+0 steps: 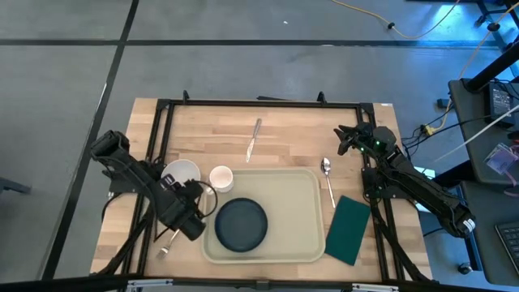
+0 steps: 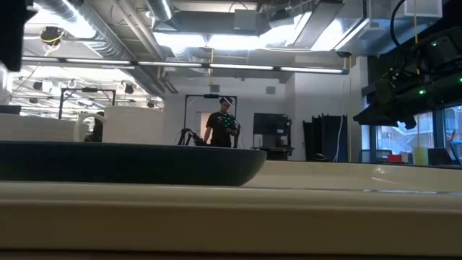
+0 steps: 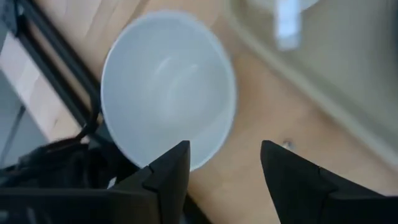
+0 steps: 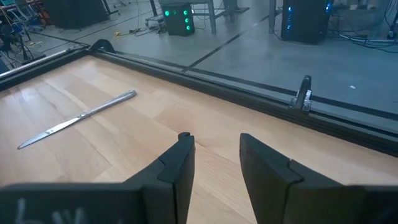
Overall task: Set up tray
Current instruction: Put the white bowl on the black plate
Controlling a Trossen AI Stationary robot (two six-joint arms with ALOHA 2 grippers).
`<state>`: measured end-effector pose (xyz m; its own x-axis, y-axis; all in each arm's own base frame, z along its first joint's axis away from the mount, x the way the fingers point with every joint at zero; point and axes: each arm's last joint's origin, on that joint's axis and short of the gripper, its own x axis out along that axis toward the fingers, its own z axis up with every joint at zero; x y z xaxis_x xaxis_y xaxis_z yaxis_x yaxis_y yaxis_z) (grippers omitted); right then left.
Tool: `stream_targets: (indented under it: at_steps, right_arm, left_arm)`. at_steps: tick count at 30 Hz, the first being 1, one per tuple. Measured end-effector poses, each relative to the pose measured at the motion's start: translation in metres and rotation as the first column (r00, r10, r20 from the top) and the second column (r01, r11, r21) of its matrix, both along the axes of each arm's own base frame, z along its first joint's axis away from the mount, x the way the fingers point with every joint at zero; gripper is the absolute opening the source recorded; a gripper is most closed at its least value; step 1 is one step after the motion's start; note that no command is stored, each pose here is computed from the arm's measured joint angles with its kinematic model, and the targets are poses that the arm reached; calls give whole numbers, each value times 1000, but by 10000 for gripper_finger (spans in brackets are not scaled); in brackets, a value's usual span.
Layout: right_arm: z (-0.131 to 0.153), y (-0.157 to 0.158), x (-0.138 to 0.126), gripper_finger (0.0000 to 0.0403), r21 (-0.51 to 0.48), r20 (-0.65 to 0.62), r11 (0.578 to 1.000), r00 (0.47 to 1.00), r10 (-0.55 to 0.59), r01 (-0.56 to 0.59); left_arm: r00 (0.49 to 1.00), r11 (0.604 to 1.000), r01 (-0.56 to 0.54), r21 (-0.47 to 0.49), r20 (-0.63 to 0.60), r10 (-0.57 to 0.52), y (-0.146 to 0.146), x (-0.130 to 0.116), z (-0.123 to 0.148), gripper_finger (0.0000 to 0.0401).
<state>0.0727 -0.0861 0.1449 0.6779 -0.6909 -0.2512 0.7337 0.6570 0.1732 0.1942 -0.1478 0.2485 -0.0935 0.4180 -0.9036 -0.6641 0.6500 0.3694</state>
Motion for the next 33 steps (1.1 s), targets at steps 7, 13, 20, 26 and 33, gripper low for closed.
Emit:
stream_targets:
  at_steps: [7,13,20,26,33]
  right_arm:
    - [0,0,0,129,0,0,1000,1000,0,0]
    - [0,0,0,129,24,24,1000,1000,-9,9]
    - [0,0,0,129,36,37,999,999,-14,12]
    - [0,0,0,129,34,34,999,999,-13,12]
    - [0,0,0,129,33,34,999,999,-13,12]
  left_arm:
    - [997,997,-60,-52,-46,58,12,4,-23,185]
    - [998,993,-47,-109,-43,42,19,10,-40,185]
    - [992,995,-56,-83,-115,47,34,4,-59,184]
    - [994,986,3,-167,-105,-21,36,6,-74,172]
    - [990,983,61,-172,-113,-81,38,6,-76,81]
